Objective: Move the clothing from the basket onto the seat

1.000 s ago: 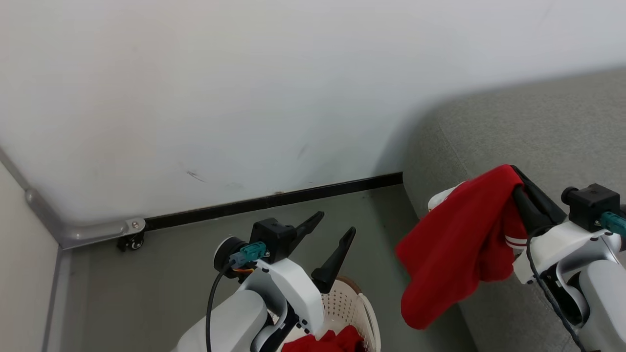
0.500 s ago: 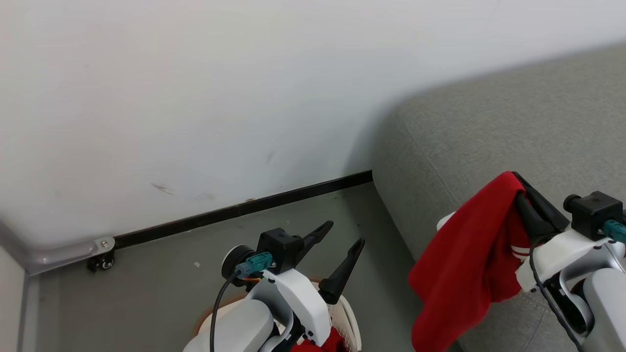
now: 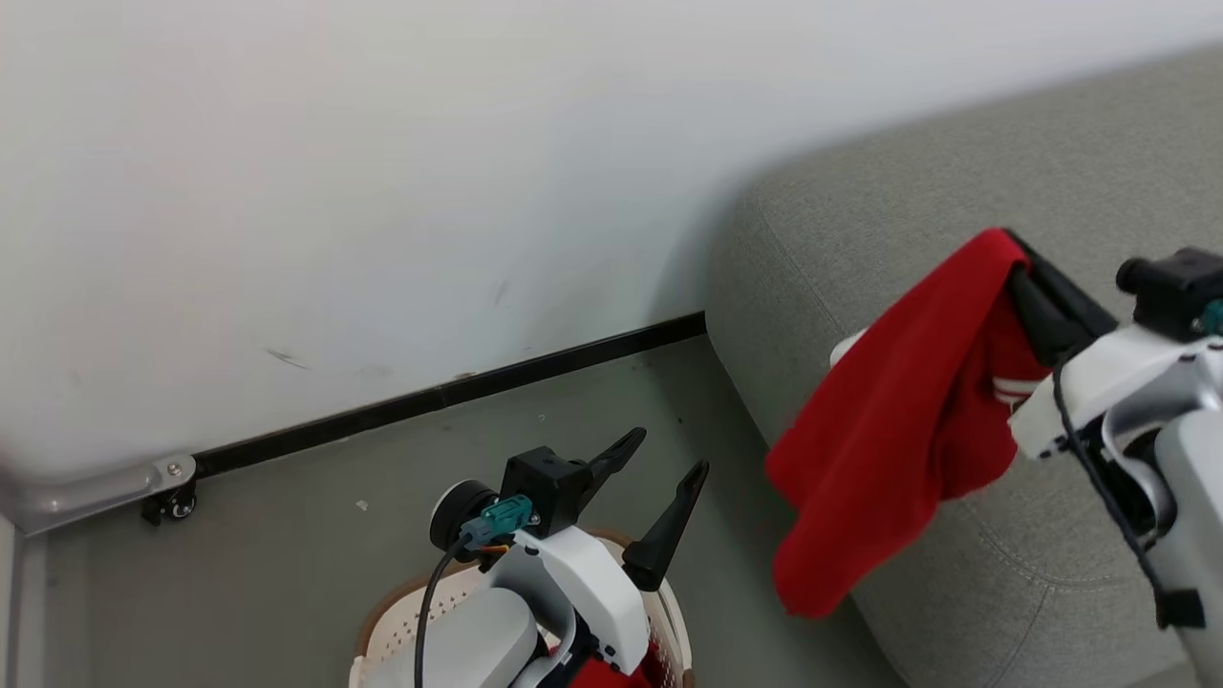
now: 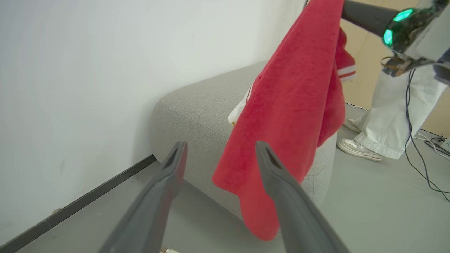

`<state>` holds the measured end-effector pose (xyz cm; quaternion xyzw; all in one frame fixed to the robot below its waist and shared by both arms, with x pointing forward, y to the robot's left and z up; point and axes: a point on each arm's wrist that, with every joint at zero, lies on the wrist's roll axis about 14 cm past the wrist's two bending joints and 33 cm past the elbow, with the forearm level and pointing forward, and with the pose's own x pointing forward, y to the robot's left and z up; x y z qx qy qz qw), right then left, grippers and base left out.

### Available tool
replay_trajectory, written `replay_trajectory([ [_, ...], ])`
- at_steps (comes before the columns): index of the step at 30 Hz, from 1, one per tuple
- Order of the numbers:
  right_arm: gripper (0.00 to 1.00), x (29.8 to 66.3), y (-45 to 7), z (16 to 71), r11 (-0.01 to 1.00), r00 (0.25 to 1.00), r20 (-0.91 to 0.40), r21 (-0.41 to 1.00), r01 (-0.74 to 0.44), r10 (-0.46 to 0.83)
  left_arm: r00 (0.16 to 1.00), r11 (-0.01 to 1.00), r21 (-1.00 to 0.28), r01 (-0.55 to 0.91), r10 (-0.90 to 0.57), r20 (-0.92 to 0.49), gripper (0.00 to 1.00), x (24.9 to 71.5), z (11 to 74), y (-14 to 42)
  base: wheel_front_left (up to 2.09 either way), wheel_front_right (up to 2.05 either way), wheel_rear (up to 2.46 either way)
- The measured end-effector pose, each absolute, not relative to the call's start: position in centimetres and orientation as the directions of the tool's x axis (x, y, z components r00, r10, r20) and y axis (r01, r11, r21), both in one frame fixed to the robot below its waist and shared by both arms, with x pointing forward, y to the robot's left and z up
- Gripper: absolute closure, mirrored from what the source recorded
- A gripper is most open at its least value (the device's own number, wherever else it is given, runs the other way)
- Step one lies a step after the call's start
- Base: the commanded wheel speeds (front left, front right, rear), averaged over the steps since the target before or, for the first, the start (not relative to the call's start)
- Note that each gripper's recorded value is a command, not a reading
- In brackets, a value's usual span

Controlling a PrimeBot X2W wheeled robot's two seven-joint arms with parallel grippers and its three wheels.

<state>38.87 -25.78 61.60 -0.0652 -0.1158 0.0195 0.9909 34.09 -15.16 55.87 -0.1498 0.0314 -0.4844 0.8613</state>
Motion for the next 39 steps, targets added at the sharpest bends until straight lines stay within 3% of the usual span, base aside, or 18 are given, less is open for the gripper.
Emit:
replay_trajectory([
  [16, 1.00, 44.4, -34.6, 71.0, 0.981, 0.946, 0.294, -0.094, 0.168, -0.134, 0.583, 0.537, -0.304, 0.787, -0.808, 0.083, 0.00, 36.7, 54.8, -13.7, 0.00, 0.00, 0.00],
  [30, 1.00, 47.1, -41.0, 68.6, 0.942, 0.939, 0.194, -0.124, 0.310, -0.284, 0.601, 0.550, -0.311, 0.775, -0.794, 0.093, 0.00, 39.5, 54.5, -13.0, 0.00, 0.00, 0.00],
  [37, 1.00, 48.6, -42.6, 68.2, 0.922, 0.924, 0.212, -0.155, 0.355, -0.320, 0.589, 0.542, -0.307, 0.782, -0.804, 0.083, 0.00, 40.1, 53.7, -13.0, 0.00, 0.00, 0.00],
  [39, 1.00, 49.5, -42.9, 65.9, 0.920, 0.926, 0.171, -0.145, 0.363, -0.338, 0.584, 0.537, -0.313, 0.783, -0.808, 0.076, 0.00, 40.5, 53.4, -13.0, 0.00, 0.00, 0.00],
])
